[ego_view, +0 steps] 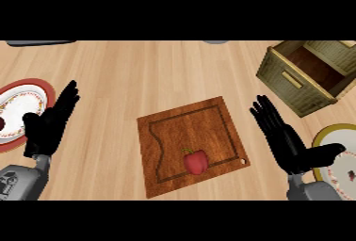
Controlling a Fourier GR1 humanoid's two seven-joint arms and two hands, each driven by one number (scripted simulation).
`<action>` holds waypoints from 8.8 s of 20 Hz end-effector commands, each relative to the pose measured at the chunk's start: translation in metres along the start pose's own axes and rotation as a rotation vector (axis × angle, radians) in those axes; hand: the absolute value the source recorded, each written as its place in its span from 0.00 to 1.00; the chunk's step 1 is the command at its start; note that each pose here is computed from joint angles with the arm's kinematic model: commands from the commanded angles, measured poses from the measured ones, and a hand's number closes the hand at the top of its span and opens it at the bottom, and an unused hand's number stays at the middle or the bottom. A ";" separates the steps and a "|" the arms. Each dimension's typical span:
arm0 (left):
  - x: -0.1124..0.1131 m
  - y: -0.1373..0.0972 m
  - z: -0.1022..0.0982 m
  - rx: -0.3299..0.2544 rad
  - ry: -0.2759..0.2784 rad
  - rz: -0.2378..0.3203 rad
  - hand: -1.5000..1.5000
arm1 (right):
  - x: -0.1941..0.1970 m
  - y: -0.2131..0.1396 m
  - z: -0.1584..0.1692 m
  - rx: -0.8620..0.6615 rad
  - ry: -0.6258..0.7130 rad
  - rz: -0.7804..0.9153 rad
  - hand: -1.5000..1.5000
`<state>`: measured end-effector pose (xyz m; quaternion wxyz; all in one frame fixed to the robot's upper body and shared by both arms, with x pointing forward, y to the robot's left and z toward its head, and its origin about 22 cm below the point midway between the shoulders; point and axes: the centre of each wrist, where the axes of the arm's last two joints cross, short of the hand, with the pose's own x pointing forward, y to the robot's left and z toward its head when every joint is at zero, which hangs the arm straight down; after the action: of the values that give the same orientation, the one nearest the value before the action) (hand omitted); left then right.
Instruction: Pick the bell pepper from the cutting board and place it in the basket
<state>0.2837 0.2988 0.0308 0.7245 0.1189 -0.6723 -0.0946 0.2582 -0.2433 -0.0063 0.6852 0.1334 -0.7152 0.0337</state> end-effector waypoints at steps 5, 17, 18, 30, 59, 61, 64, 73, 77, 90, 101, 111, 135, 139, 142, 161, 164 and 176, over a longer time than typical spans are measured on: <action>0.014 -0.020 0.001 0.112 -0.128 0.160 0.50 | 0.044 0.024 0.020 -0.137 -0.342 0.349 1.00; 0.003 -0.046 0.024 0.104 -0.124 0.263 0.50 | -0.024 0.138 0.049 -0.356 -0.336 0.782 0.00; 0.007 -0.044 0.022 0.106 -0.123 0.263 0.50 | -0.024 0.123 0.047 -0.412 -0.341 0.860 0.00; -0.002 -0.042 0.038 0.132 -0.130 0.259 0.50 | -0.040 0.104 0.109 -0.444 0.148 1.235 0.00; 0.013 -0.050 0.034 0.089 -0.163 0.281 0.50 | 0.049 0.233 0.084 -0.448 0.494 1.462 0.00; 0.017 -0.059 0.044 0.086 -0.164 0.277 0.50 | 0.059 0.234 0.085 -0.447 0.480 1.451 0.00; 0.029 -0.052 0.038 0.071 -0.167 0.282 0.50 | 0.045 0.237 0.076 -0.456 0.486 1.476 0.00; 0.020 -0.052 0.044 0.070 -0.170 0.276 0.50 | 0.039 0.232 0.053 -0.513 0.498 1.484 0.00; 0.015 -0.060 0.040 0.058 -0.167 0.284 0.50 | 0.037 0.233 0.042 -0.513 0.489 1.491 0.00; 0.023 -0.054 0.044 0.071 -0.160 0.275 0.50 | 0.018 0.225 0.027 -0.496 0.563 1.472 0.00; 0.011 -0.047 0.048 0.077 -0.156 0.307 0.50 | -0.002 0.228 0.028 -0.466 0.584 1.452 0.00; 0.019 -0.045 0.042 0.071 -0.166 0.279 0.50 | -0.017 0.217 0.018 -0.497 0.589 1.433 0.00; 0.017 -0.061 0.048 0.067 -0.165 0.268 0.50 | -0.036 0.150 0.048 0.241 0.230 1.638 1.00; 0.025 -0.057 0.041 0.098 -0.172 0.291 0.50 | -0.015 0.110 0.067 0.466 0.007 1.617 1.00; 0.019 -0.054 0.045 0.098 -0.159 0.286 0.50 | 0.012 0.081 0.081 0.510 -0.107 1.489 1.00; 0.007 -0.050 0.052 0.145 -0.146 0.284 0.50 | 0.188 -0.001 0.096 0.365 -0.309 0.896 1.00; 0.015 -0.039 0.058 0.139 -0.164 0.279 0.50 | 0.216 -0.035 0.085 0.276 -0.280 0.949 1.00; 0.021 -0.052 0.047 0.069 -0.168 0.282 0.50 | 0.291 -0.170 0.075 0.066 -0.208 1.111 1.00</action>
<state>0.2354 0.2417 0.0336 0.6684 0.0436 -0.7420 0.0292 0.2110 -0.4378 0.2402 0.4758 -0.2211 -0.7441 0.4137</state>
